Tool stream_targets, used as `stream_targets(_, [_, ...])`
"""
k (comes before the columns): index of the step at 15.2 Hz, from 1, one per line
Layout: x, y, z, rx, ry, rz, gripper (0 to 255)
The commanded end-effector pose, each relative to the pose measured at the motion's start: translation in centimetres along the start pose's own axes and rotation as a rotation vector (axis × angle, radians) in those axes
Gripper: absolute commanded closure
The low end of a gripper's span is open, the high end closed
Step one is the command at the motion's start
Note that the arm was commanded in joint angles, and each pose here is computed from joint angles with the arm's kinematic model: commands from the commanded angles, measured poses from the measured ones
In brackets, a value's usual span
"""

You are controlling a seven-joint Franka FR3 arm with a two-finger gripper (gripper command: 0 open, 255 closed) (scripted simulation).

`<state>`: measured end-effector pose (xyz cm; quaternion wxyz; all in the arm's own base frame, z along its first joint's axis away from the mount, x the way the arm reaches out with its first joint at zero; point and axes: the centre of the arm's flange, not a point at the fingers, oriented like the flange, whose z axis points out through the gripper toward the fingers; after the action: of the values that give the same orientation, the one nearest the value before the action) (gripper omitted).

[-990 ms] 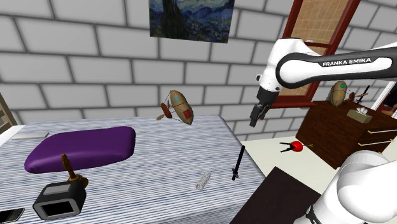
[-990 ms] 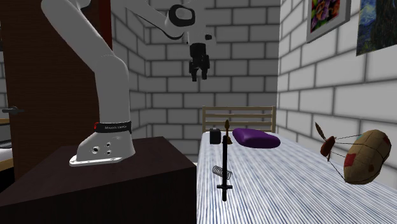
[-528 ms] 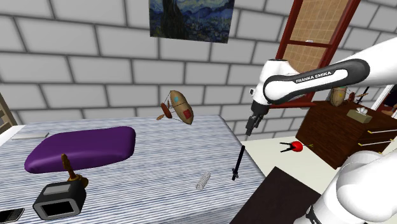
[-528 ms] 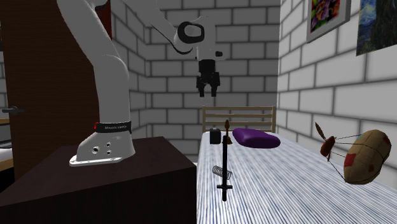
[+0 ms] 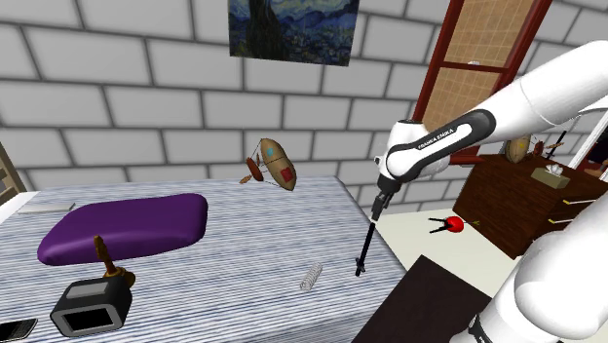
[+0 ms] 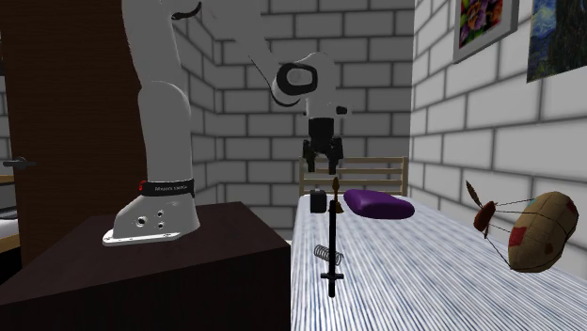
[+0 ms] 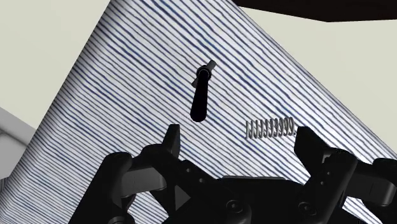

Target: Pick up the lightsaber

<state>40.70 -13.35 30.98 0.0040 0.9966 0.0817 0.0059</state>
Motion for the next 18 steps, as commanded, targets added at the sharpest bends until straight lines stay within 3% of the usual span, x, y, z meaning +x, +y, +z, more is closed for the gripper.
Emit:
stream_targets(1, [0.4,1.3,2.3,-0.003,-0.004,-0.015,0])
stream_targets(4, [1.1,3.1,5.7,-0.004,-0.012,-0.034,0])
stream_targets(14, [1.1,3.2,9.9,-0.005,-0.013,-0.036,0])
stream_targets(15, [1.1,3.2,9.9,-0.005,-0.012,-0.036,255])
stream_targets(18, [1.1,3.2,10.0,-0.005,-0.012,-0.036,255])
